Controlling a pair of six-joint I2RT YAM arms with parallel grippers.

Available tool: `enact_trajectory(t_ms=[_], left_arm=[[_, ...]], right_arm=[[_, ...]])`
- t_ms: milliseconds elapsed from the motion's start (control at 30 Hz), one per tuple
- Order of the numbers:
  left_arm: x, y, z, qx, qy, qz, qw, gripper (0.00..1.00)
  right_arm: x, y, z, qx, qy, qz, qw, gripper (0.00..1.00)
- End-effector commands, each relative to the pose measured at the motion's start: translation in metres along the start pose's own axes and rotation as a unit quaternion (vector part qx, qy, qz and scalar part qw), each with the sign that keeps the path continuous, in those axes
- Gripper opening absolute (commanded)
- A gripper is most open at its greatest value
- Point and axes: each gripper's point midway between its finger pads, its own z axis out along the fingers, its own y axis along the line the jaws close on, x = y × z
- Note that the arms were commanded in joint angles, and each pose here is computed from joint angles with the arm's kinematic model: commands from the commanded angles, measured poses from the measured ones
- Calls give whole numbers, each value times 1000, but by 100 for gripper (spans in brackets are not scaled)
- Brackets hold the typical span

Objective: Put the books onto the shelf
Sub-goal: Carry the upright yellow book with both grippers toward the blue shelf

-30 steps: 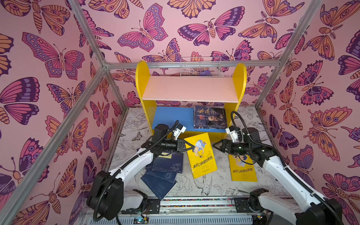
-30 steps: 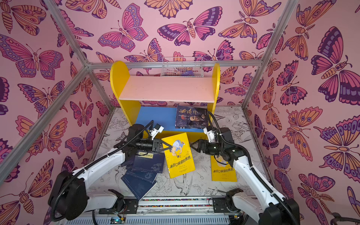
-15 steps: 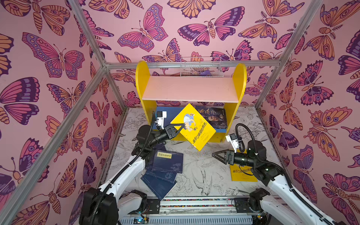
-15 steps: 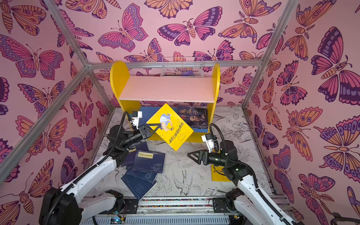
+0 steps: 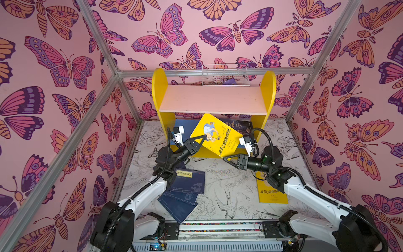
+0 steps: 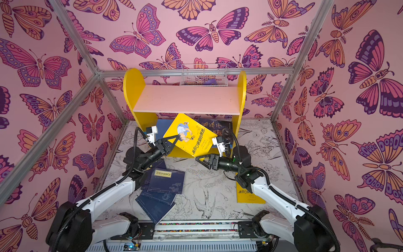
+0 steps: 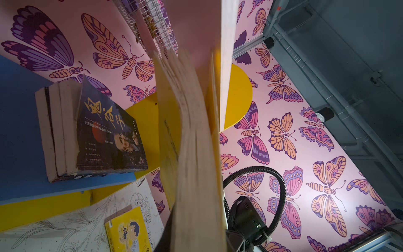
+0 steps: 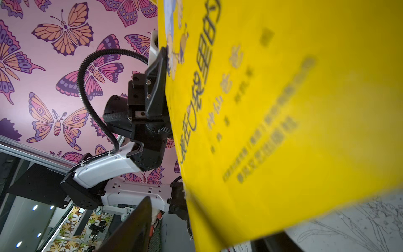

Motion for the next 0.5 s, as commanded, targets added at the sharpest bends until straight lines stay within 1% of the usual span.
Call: enact_trajectory(t_ms=[0,33,100,233,267,300,400,433,467], left_arm=[[-10,-29,-2,59,-29,22,998,0],[-10,-29,-1,61,-29,21,998,0],[-8,-28,-2,63,-28,20,997,0],[-1,-22,-3,57,-19,16,998,0],[2,-19,-3,55,-15,14,998,0],[4,-17,-4,52,-12,13,998,0],[13,-6,-5,34,6,9,999,0],[15,-2,-7,24,9,6,1000,7],[16,4,-9,11,10,3,1000,18]], right_arm=[[-26,19,3,-26,-51,-12,998,56],[-29,19,2,-27,-60,-9,998,52],[-39,17,0,-23,-90,-6,996,40],[-53,22,-5,-31,-135,-9,990,20],[-56,24,-6,-34,-141,-11,989,11],[-58,25,-6,-35,-144,-11,989,0],[-59,27,-6,-37,-141,-10,989,0],[-58,26,-6,-34,-136,-6,990,0],[-55,24,-7,-32,-128,-3,991,0]])
